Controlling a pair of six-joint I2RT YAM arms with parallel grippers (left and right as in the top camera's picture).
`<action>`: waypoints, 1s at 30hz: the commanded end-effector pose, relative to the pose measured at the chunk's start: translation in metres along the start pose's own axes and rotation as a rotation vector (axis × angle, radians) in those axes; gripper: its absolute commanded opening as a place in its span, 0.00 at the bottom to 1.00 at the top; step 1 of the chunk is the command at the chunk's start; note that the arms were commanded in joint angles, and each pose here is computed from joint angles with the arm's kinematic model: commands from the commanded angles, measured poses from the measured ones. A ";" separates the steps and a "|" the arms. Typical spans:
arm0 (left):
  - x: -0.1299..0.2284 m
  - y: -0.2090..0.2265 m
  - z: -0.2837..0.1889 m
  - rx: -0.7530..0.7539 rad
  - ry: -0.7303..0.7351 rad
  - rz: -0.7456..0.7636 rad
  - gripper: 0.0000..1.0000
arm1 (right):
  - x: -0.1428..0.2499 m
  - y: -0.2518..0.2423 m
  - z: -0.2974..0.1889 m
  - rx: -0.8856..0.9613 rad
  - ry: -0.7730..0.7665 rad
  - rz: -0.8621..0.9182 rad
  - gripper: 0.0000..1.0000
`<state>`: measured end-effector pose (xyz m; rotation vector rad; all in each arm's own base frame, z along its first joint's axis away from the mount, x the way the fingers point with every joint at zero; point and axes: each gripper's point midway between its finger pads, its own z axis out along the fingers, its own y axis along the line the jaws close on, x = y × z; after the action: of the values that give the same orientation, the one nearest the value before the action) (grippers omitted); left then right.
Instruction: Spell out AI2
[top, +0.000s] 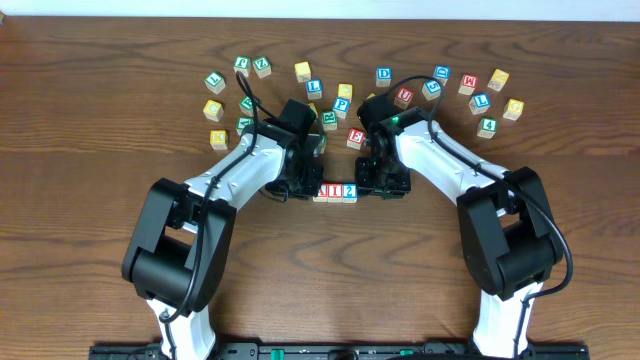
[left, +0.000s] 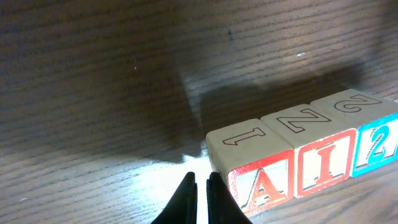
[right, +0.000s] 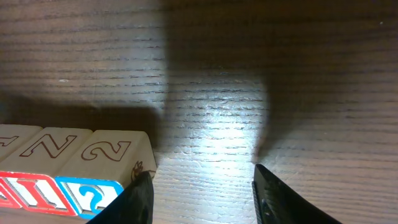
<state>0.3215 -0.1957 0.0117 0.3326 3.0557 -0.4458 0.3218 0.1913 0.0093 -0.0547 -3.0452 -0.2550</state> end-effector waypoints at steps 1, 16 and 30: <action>0.005 -0.005 0.006 0.009 0.021 -0.029 0.08 | 0.003 0.001 -0.003 -0.008 -0.002 -0.003 0.45; 0.008 -0.015 0.008 0.012 0.024 -0.005 0.08 | 0.002 -0.016 -0.006 0.004 0.023 0.044 0.40; 0.006 -0.020 0.009 0.016 0.013 -0.008 0.08 | 0.005 -0.019 -0.007 0.011 0.035 0.047 0.41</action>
<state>0.3156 -0.2141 0.0123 0.3355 3.0483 -0.4592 0.3187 0.1730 0.0096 -0.1234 -3.0056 -0.2230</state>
